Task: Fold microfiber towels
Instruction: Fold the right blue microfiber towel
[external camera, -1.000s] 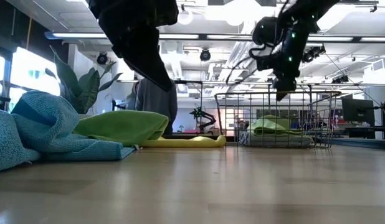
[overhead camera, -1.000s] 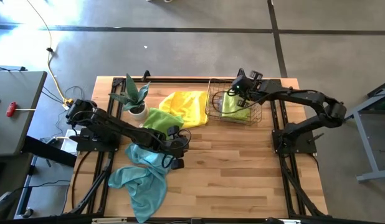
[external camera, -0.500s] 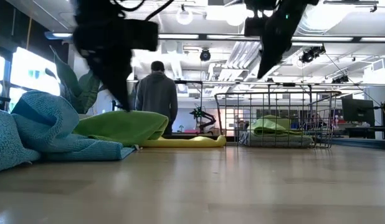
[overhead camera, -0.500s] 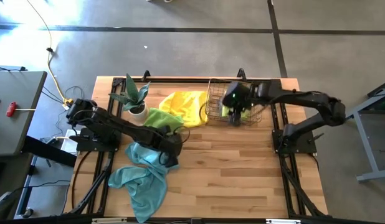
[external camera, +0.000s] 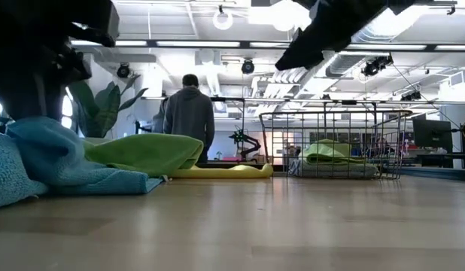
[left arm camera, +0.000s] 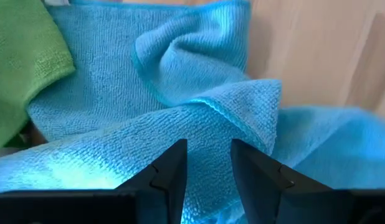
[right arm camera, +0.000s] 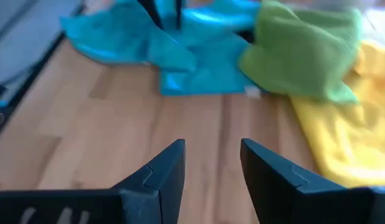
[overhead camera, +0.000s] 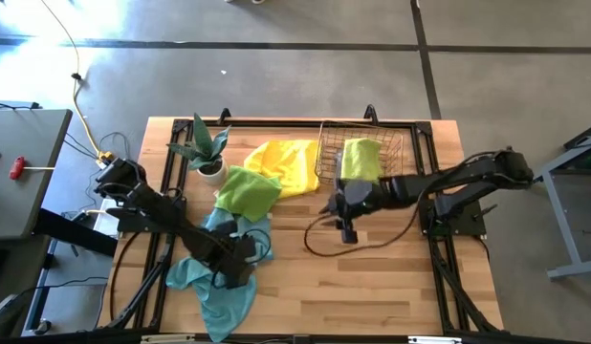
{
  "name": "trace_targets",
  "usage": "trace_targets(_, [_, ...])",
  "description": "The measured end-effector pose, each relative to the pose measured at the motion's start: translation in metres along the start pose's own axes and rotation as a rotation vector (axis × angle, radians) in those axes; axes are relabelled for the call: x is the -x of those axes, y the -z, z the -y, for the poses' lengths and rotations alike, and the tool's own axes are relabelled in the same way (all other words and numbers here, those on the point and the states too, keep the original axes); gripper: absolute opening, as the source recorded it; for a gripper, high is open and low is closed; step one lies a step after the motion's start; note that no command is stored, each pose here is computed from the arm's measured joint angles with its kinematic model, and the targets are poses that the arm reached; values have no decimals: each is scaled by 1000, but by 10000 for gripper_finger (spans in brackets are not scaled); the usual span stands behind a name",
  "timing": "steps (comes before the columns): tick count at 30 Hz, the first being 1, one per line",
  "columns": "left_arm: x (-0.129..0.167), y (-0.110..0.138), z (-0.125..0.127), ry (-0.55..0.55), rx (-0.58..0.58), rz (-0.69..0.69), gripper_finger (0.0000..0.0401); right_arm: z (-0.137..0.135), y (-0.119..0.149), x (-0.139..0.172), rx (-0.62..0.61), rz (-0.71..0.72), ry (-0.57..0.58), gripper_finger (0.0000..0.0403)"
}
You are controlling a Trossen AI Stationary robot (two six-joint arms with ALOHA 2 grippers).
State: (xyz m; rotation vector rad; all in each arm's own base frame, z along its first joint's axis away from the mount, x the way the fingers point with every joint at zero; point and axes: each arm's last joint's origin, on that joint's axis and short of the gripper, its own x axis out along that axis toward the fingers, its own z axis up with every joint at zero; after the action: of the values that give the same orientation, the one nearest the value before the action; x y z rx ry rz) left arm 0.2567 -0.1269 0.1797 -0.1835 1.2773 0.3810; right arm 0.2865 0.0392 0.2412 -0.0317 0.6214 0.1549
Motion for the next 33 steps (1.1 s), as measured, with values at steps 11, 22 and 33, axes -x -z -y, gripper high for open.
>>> trace_targets(11, [-40,-3,13,144,153,311,115,-28,32,-11,-87,230,-82,149])
trace_targets(22, [-39,-53,18,343,47,637,115,-39,35,-10,-93,247,73,149])
trace_targets(33, [-12,-30,-6,383,-14,331,115,-43,49,-51,-101,278,85,149])
